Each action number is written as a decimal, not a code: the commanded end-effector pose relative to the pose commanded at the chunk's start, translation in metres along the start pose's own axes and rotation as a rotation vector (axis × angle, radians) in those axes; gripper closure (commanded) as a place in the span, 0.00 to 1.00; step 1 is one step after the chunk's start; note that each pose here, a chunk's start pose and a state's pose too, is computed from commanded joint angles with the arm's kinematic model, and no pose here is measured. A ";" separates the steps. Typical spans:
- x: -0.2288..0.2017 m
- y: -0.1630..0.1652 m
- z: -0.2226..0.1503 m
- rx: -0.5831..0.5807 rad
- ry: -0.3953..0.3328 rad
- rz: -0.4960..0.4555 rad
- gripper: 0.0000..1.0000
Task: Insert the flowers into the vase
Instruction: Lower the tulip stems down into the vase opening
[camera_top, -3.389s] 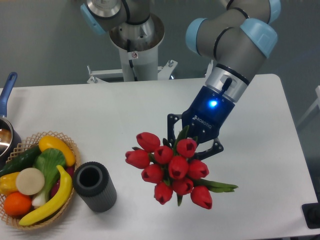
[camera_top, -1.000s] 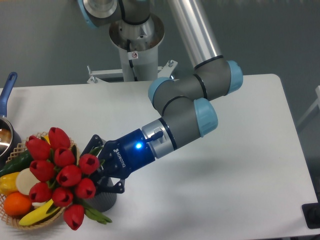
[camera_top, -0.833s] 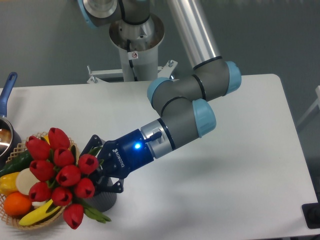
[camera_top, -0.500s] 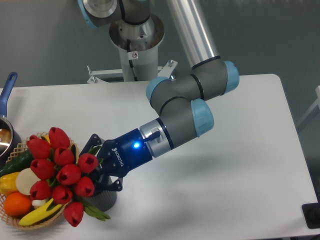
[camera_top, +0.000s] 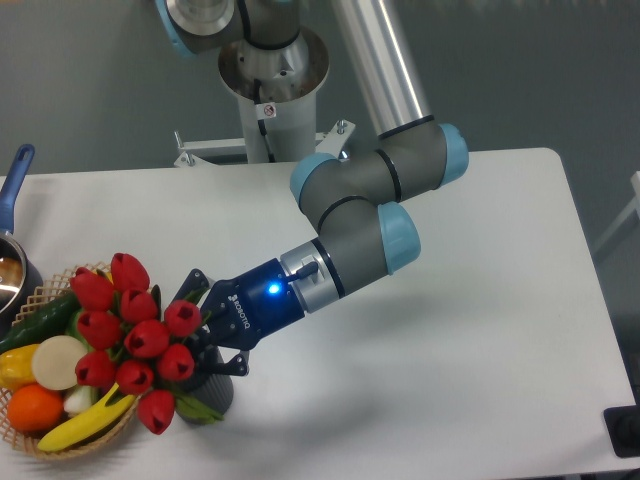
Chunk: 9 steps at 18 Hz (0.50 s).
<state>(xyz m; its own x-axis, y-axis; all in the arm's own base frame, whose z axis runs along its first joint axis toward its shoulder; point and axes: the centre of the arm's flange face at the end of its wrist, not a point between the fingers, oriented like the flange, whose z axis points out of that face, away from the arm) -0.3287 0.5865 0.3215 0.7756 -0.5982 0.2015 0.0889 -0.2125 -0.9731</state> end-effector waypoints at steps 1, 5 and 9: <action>0.001 0.007 -0.001 0.000 -0.001 0.011 0.84; 0.004 0.017 0.000 -0.003 0.000 0.014 0.79; 0.002 0.025 0.000 -0.031 -0.010 0.003 0.75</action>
<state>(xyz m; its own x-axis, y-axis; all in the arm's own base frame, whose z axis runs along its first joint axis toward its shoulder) -0.3245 0.5798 0.2974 0.7821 -0.5912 0.1970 0.0669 -0.2347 -0.9698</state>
